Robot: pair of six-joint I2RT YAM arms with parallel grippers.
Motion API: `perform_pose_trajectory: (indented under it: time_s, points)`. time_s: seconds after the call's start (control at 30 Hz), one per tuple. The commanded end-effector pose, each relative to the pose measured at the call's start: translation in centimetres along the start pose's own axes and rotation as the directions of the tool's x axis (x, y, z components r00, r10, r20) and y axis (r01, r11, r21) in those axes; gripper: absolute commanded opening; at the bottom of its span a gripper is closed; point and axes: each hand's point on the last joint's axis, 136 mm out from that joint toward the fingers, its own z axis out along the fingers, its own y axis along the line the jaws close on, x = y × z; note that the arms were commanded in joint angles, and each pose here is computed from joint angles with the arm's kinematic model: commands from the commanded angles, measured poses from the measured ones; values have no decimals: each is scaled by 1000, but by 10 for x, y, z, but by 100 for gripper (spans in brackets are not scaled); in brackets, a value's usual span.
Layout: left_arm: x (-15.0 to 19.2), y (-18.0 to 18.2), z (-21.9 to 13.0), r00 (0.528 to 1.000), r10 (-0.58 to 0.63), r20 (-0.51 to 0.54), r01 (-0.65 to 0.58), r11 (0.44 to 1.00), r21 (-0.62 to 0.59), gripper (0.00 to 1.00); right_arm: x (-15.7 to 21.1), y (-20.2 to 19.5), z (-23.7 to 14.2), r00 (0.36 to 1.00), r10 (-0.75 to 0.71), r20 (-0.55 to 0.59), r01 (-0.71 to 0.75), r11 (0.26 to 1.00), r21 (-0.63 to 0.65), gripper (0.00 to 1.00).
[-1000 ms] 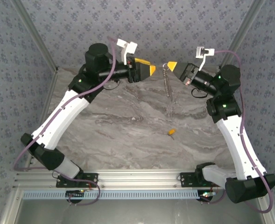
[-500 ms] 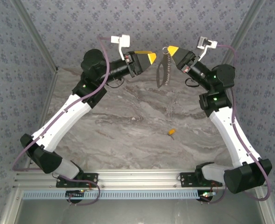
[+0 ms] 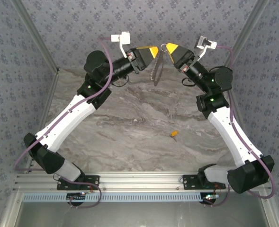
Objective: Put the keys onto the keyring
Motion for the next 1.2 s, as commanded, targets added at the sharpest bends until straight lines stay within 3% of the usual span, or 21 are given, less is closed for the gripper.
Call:
perform_pose_trajectory:
  time_s: [0.0, 0.57, 0.97, 1.17]
  points:
    - [-13, -8, 2, 998, 3, 63, -6, 999, 34, 34, -8, 14, 2, 999, -5, 48, 7, 998, -54, 0]
    - [-11, -5, 10, 998, -11, 64, 8, 999, 48, 29, -1, 9, 12, 999, 27, 28, -25, 997, -74, 0]
    - [-8, -2, 10, 998, -11, 59, 9, 999, 35, 12, 2, 6, 12, 999, 36, 18, -34, 997, -70, 0]
    - [-9, -3, 11, 998, -8, 57, 6, 999, 36, 11, 5, 5, 14, 999, 40, 3, -40, 997, -68, 0]
